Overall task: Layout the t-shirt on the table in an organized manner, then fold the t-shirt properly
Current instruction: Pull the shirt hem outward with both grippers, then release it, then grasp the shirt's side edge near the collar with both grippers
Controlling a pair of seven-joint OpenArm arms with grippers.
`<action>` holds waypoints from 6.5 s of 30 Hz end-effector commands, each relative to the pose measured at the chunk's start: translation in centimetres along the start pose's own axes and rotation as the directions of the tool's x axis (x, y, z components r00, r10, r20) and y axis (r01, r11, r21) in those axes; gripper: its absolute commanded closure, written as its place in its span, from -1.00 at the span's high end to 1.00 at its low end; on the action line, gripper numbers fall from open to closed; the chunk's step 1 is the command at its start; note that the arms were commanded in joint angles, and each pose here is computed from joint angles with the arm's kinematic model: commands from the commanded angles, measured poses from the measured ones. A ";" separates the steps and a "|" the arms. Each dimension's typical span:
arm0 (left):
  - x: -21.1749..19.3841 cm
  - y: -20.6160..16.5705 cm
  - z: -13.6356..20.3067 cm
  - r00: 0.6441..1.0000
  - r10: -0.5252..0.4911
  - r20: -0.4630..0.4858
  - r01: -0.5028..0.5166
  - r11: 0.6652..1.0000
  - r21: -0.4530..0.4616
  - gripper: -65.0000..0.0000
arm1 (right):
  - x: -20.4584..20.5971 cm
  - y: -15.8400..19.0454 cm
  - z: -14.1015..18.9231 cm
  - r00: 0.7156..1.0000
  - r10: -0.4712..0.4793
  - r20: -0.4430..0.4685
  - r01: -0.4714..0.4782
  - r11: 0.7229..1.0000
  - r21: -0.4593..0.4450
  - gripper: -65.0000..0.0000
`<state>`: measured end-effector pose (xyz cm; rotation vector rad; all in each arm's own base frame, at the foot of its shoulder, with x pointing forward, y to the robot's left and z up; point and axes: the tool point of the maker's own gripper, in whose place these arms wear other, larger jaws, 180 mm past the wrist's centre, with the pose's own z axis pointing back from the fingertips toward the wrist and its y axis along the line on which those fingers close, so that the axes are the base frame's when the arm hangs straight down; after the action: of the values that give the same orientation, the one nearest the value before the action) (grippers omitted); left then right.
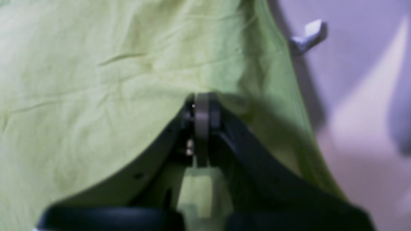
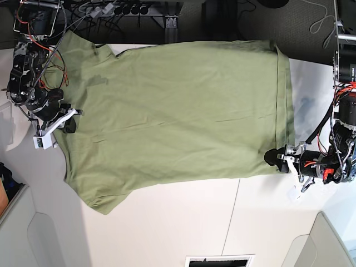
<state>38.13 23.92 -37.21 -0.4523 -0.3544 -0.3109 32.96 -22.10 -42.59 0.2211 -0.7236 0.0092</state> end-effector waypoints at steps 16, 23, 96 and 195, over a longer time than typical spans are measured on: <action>-5.4 2.6 1.1 0.997 0.075 -0.033 -0.074 0.997 0.027 0.02 | -0.9 -1.5 0.3 0.997 0.048 -0.066 -0.052 0.997 -0.057 -1.00; -5.9 4.9 4.2 0.995 0.100 -0.013 -0.099 0.992 0.081 0.02 | -0.8 -1.7 0.3 0.997 0.056 -0.061 -0.060 0.996 -0.069 -1.00; -2.4 -1.5 5.4 0.967 -0.248 0.048 0.245 0.967 0.063 0.01 | 7.0 -5.6 11.1 0.975 0.038 0.219 -0.010 0.992 -0.127 -1.00; -7.2 -1.6 2.4 0.947 -0.108 0.303 0.065 0.987 0.147 -1.00 | 2.1 -4.6 8.2 0.977 -0.145 0.157 0.130 0.986 0.102 -1.00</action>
<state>28.99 24.52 -39.31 -0.3681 -0.6397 -0.2942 28.24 -27.53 -38.03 0.3787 -0.8047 -0.1187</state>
